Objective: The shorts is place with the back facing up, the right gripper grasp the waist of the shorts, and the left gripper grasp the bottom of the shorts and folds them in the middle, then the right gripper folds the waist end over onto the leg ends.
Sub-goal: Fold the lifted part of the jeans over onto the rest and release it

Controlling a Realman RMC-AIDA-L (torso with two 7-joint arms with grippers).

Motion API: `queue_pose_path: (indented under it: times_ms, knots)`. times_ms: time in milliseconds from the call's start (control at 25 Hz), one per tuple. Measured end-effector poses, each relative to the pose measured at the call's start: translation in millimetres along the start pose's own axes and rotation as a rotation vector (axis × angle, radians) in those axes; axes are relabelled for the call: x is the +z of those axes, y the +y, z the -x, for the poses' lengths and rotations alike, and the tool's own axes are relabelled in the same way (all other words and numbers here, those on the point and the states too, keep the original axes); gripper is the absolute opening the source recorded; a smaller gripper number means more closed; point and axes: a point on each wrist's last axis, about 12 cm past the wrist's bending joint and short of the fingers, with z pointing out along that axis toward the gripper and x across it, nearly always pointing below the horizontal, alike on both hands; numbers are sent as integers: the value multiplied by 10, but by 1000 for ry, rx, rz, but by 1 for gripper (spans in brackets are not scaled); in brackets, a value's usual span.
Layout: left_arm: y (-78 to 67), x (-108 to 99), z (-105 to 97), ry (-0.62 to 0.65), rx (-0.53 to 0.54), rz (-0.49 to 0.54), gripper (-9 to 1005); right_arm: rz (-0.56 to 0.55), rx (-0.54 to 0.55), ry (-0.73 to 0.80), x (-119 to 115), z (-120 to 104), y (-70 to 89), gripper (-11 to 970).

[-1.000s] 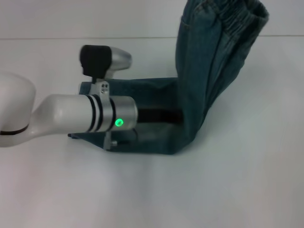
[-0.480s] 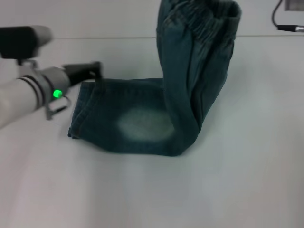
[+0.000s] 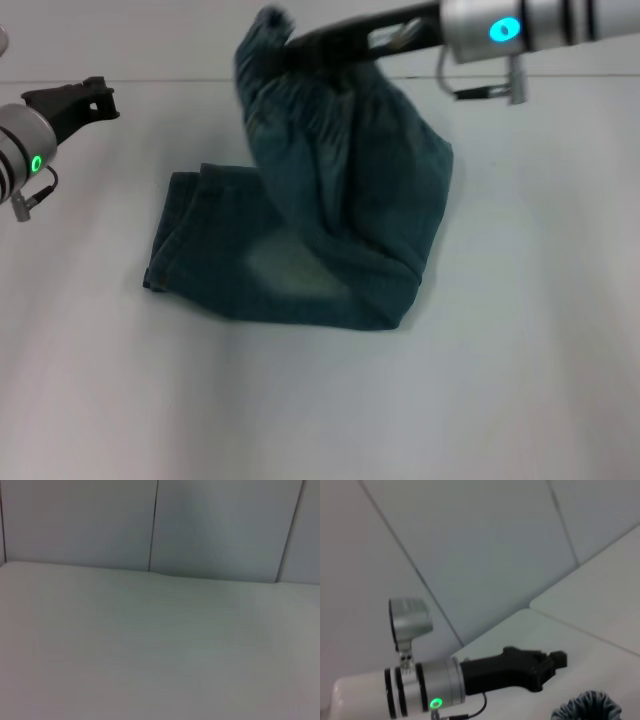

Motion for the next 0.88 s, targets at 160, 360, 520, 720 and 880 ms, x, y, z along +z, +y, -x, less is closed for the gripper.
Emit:
queue_pose_path:
  times_ms: [160,360,520,720,880]
  knots:
    - [23,-3,34,-14,19,20,26,9,-62,76,306,8,127,104]
    - [23,-15,88,-34,23,26,29,-11,-144,160,564,-9,240,104]
    - [-6,-15,111,-42,30,18,32,-43,-191,207,690,-33,263,104]
    - [-53,-2,118,-41,41,5,36,-94,-234,231,761,-68,248,128]
    - [-104,16,123,-37,55,-8,39,-124,-263,242,742,-76,202,219]
